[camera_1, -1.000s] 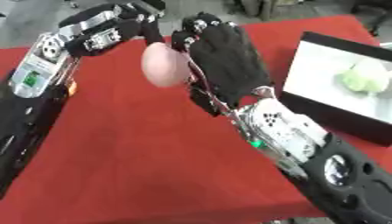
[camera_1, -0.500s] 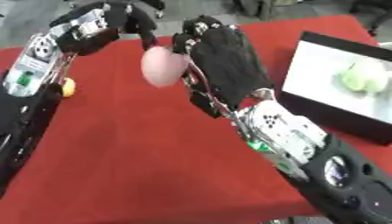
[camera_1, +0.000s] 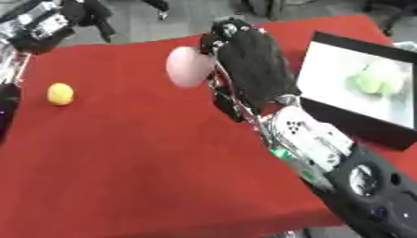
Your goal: Pick up the objects with one hand, pass them to the other hand, and then place them into the box on the other side of the table.
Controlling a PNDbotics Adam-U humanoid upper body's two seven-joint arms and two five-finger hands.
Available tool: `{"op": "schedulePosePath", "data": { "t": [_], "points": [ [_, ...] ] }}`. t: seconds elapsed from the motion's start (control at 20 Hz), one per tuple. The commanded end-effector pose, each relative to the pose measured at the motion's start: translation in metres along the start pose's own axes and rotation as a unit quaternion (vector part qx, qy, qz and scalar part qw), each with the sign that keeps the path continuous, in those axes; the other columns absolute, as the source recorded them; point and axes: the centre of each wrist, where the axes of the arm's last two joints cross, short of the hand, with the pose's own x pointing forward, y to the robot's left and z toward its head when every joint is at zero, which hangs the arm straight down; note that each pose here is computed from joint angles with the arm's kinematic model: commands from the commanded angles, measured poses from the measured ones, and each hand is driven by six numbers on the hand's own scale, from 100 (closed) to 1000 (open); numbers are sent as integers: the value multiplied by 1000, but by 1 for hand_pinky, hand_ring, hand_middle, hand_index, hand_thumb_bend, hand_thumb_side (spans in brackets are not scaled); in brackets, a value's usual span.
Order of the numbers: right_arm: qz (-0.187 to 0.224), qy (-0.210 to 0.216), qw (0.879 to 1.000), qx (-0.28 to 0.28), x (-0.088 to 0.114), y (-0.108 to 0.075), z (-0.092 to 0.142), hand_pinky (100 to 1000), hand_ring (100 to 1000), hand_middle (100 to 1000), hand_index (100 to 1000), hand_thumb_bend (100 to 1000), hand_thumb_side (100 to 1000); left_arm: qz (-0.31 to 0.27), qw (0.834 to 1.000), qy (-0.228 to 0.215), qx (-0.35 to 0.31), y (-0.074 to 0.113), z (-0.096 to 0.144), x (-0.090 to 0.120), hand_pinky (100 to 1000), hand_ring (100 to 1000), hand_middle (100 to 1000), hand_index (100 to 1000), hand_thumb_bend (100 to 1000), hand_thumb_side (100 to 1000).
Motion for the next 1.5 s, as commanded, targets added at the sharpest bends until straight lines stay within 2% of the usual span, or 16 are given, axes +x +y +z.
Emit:
{"op": "schedulePosePath", "data": {
  "t": [0.05,0.2,0.3,0.5,0.55,0.6,0.75,0.9,0.95,1.05,1.25,1.35,1.5],
  "points": [
    [55,97,994,-2,-37,-8,2,100,619,456,291,100,100,-94,994,-39,-38,43,51,20,739,538,520,749,100,704],
    [101,223,969,16,-73,-11,9,100,610,453,309,100,100,-75,997,-29,11,46,90,26,740,537,519,748,100,701],
    [132,285,949,29,-103,-9,7,100,605,452,327,100,100,-62,997,-24,37,43,107,30,741,537,518,749,100,703],
    [177,383,903,77,-171,5,1,100,624,490,560,109,186,-38,997,-8,66,31,127,34,743,536,517,749,100,721],
    [180,400,894,90,-183,10,2,100,634,508,649,215,255,-33,997,-4,68,28,130,34,743,536,516,749,100,729],
    [184,416,884,105,-196,15,3,100,640,519,676,263,275,-27,997,-2,71,24,132,34,744,536,516,749,100,731],
    [188,448,861,148,-219,32,10,100,686,601,819,489,404,-14,997,4,77,19,135,35,745,535,516,749,100,739],
    [181,465,846,187,-229,47,17,100,718,658,868,617,484,-9,997,9,79,17,137,36,745,535,515,750,100,744],
    [180,466,844,194,-230,50,19,102,721,665,879,633,507,-8,997,11,79,16,138,36,746,535,515,750,100,746],
    [179,466,843,199,-229,53,21,161,726,676,906,655,538,-8,997,17,79,16,141,35,746,535,515,750,100,749],
    [188,446,856,179,-215,52,20,142,729,682,934,684,539,-14,996,29,82,17,147,34,745,536,516,750,100,741],
    [190,421,873,156,-196,47,17,148,735,687,937,665,505,-25,995,38,86,20,151,34,745,537,517,750,100,735],
    [189,367,905,103,-153,32,12,197,742,692,927,607,442,-52,993,54,89,28,158,32,742,538,518,751,100,709]
  ]
}}
